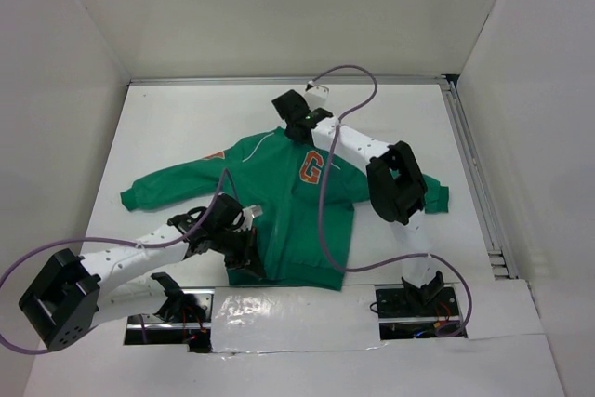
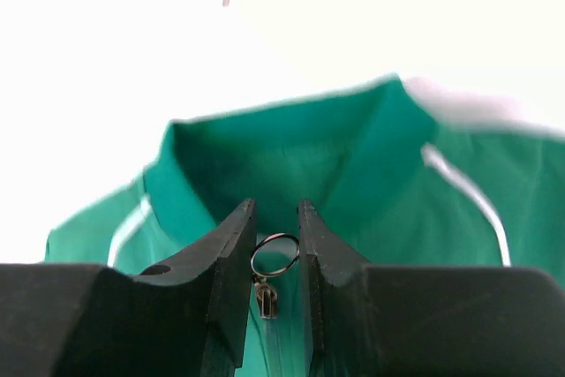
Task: Zip up the jacket
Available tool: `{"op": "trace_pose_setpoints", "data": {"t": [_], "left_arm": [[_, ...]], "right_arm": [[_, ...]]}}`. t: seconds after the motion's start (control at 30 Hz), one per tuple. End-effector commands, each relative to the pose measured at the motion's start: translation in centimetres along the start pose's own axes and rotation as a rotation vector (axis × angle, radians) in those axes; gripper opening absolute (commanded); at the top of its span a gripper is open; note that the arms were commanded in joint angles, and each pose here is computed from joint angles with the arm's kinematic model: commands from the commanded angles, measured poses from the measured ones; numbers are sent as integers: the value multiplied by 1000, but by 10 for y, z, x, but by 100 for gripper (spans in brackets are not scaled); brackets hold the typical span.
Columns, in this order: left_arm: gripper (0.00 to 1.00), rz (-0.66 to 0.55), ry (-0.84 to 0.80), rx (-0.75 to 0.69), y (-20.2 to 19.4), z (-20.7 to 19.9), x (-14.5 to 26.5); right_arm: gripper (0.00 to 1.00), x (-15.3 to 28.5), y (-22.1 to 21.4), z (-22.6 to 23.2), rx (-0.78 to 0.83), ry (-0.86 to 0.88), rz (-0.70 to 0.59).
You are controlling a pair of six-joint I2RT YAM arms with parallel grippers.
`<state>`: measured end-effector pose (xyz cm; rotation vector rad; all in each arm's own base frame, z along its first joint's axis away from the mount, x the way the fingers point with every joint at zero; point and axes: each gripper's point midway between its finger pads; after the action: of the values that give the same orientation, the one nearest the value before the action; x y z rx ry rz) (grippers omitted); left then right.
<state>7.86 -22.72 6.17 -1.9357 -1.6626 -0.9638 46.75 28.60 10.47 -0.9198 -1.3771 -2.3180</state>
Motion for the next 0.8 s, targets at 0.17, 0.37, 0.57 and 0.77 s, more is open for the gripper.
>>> {"op": "trace_pose_setpoints", "data": {"t": [0.17, 0.37, 0.57, 0.77], "left_arm": [[0, 121, -5, 53, -31, 3, 1], [0, 104, 7, 50, -27, 4, -1], [99, 58, 133, 80, 1, 7, 5], [99, -42, 139, 37, 17, -8, 26]], "right_arm": [[0, -53, 126, 27, -129, 43, -244], [0, -80, 166, 40, -131, 102, -307], [17, -59, 186, 30, -113, 134, -314], [73, 20, 220, 20, -154, 195, -352]]}}
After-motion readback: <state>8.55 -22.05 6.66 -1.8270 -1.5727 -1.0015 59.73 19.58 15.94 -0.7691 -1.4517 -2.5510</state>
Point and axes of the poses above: each gripper's point midway between its finger pads, its own x axis back along the fingers, its own z axis along the line the jaws close on, y = z × x, and after that the axes turned 9 degrees about -x, right-handed
